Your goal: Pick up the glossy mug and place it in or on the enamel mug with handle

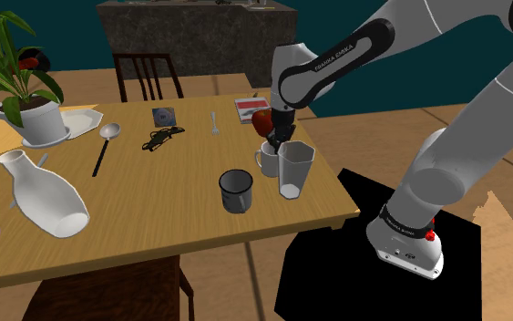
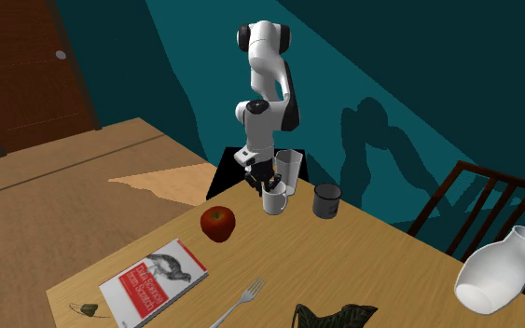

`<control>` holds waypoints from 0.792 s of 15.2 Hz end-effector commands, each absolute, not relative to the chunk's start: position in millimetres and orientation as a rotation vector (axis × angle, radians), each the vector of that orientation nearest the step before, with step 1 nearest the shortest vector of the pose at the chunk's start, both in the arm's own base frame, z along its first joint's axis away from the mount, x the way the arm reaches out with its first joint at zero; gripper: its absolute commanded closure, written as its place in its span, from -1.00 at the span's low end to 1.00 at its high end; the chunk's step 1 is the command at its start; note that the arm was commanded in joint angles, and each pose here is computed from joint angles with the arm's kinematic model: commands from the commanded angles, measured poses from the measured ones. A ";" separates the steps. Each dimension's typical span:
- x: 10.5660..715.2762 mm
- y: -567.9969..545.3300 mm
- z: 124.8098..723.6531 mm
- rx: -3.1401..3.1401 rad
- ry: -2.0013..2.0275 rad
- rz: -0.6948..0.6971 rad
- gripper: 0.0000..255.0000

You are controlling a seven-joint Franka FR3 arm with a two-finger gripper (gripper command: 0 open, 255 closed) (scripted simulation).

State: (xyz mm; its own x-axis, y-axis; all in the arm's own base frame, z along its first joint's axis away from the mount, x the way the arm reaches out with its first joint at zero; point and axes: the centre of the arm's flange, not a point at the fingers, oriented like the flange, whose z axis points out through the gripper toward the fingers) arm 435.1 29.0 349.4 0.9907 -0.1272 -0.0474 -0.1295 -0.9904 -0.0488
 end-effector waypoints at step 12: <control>435.1 29.0 375.7 -3.083 0.199 0.068 1.00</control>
